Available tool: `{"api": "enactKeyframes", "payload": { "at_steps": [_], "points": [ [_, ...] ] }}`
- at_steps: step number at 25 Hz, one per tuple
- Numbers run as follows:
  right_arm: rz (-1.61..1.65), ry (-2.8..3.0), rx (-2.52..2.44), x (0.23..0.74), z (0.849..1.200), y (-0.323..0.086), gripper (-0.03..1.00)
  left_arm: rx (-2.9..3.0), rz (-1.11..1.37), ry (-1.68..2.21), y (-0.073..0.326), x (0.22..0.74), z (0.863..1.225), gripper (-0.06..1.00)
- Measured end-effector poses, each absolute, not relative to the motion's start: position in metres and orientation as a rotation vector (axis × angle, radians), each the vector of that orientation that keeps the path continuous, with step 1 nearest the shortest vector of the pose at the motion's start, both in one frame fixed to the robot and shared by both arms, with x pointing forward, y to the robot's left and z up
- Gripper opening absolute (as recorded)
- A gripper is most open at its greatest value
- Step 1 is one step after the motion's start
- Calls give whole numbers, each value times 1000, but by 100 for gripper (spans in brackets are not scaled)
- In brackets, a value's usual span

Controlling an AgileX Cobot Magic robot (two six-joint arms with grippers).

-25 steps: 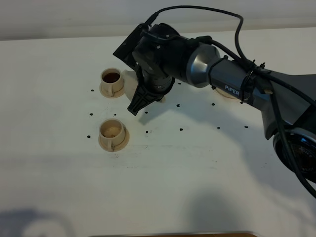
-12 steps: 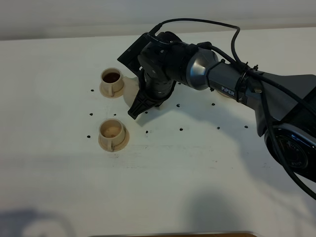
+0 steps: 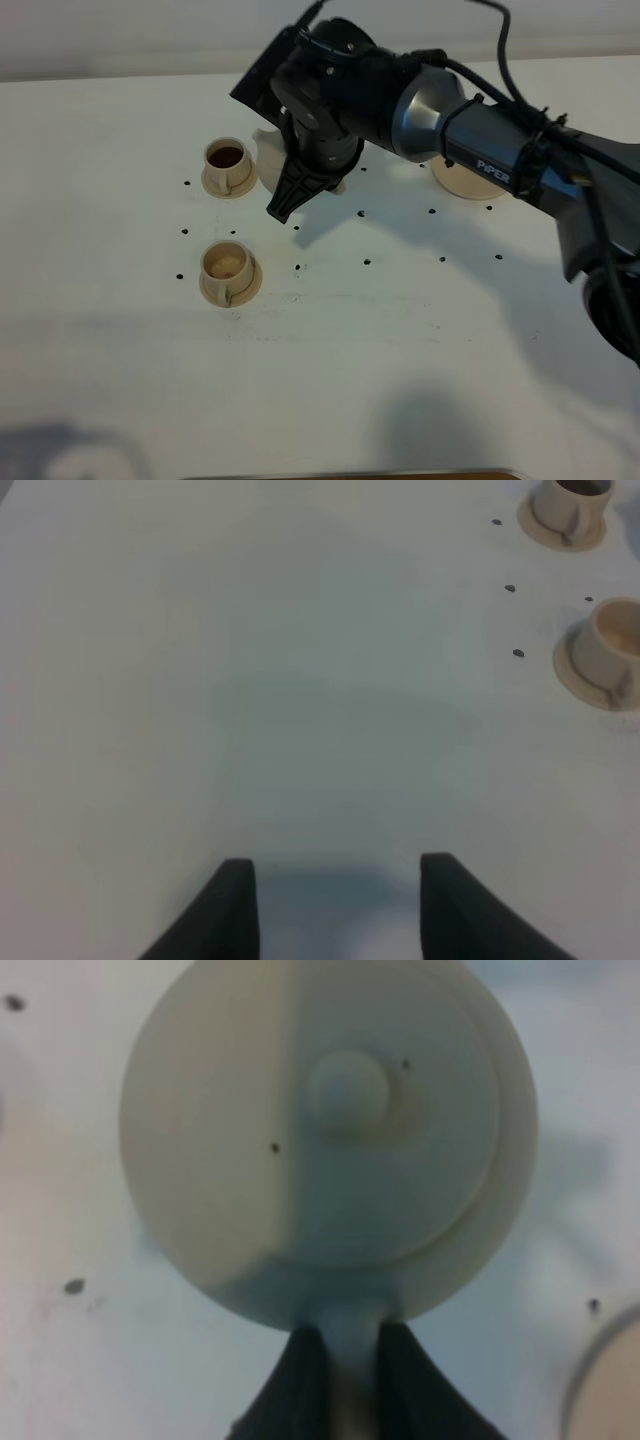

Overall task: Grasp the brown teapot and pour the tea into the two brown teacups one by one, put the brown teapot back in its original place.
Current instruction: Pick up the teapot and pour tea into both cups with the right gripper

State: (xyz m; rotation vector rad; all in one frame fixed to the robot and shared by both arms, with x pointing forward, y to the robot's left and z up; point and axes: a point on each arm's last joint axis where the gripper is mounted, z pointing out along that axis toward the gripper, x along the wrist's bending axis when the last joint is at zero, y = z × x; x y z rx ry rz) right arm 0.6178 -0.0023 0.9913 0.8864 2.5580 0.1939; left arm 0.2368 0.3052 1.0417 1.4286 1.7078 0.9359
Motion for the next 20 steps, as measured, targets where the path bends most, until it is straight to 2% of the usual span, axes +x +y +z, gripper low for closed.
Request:
{"api": "enactKeyframes", "payload": {
  "at_steps": [9,20],
  "points": [
    [87,2571,699,590,1004,17,9,1429,936,1708,305,237,1042,44],
    [32,2571,562,568,992,0,9,1429,936,1708,305,237,1042,44]
  ]
}}
